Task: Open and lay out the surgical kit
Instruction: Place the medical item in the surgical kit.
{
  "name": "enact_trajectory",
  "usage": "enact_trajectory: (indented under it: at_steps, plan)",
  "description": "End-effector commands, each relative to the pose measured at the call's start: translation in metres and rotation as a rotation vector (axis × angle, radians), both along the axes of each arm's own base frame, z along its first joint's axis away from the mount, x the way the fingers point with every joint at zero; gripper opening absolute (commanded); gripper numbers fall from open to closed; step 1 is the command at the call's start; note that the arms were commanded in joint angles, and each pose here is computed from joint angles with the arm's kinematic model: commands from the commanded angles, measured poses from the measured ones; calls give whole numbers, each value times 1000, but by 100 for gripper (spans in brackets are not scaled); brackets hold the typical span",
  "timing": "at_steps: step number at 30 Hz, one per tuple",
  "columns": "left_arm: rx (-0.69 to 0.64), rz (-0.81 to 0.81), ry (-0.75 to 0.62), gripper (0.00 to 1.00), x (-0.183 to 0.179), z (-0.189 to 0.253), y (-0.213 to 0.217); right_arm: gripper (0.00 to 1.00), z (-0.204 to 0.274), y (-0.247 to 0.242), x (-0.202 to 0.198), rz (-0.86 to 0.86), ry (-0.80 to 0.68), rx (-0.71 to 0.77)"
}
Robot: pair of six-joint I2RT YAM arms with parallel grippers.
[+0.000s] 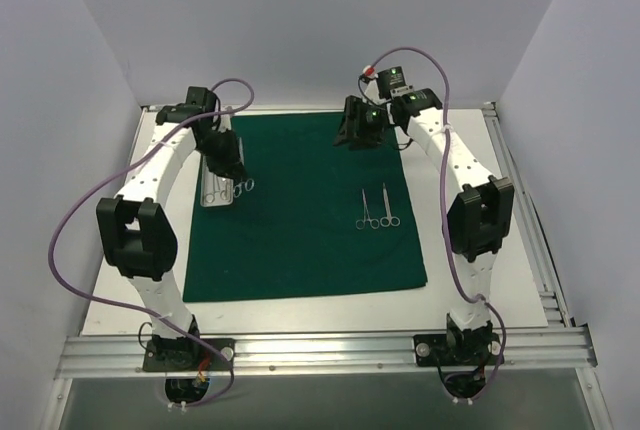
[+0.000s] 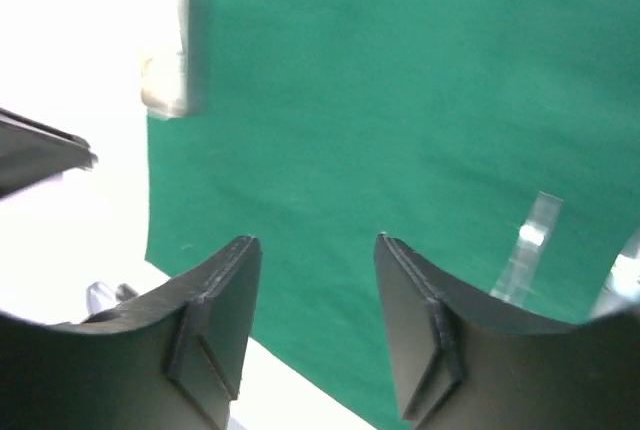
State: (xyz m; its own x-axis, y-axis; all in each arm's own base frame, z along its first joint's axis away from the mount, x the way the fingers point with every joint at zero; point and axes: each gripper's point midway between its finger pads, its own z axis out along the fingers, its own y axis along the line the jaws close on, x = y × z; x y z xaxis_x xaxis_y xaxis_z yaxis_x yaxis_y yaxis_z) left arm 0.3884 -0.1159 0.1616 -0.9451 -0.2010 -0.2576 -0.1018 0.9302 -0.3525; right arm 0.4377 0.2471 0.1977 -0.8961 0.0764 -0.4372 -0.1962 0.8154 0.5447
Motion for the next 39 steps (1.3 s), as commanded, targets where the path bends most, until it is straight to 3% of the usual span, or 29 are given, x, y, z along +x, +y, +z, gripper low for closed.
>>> enact_trajectory:
  at_steps: [1, 5, 6, 7, 12, 28, 33, 34, 38, 39]
  plan:
    - [-298, -127, -177, 2, -11, 66, -64, 52, 67, 48, -31, 159, -108, 208]
    - [-481, -231, -288, 2, -34, 105, -104, 62, 83, 76, -55, 233, -121, 333]
    - [-508, -245, -277, 2, -42, 102, -110, 63, 101, 82, -58, 259, -186, 382]
    - [-543, -245, -283, 2, -45, 107, -114, 64, 90, 85, -66, 248, -125, 416]
    - [-649, -320, -389, 2, -61, 140, -132, 64, 119, 92, -85, 310, -190, 555]
    - [-829, -383, -434, 2, -86, 169, -157, 57, 130, 111, -112, 380, -188, 627]
    - [-878, -413, -460, 2, -92, 181, -159, 43, 126, 116, -114, 386, -170, 637]
    - [-888, -418, -474, 2, -93, 185, -159, 32, 125, 116, -115, 385, -163, 643]
    - [-895, -423, -456, 4, -92, 179, -160, 5, 122, 117, -113, 380, -155, 642]
    - [-893, -424, -456, 16, -92, 179, -160, 1, 120, 117, -111, 374, -150, 639]
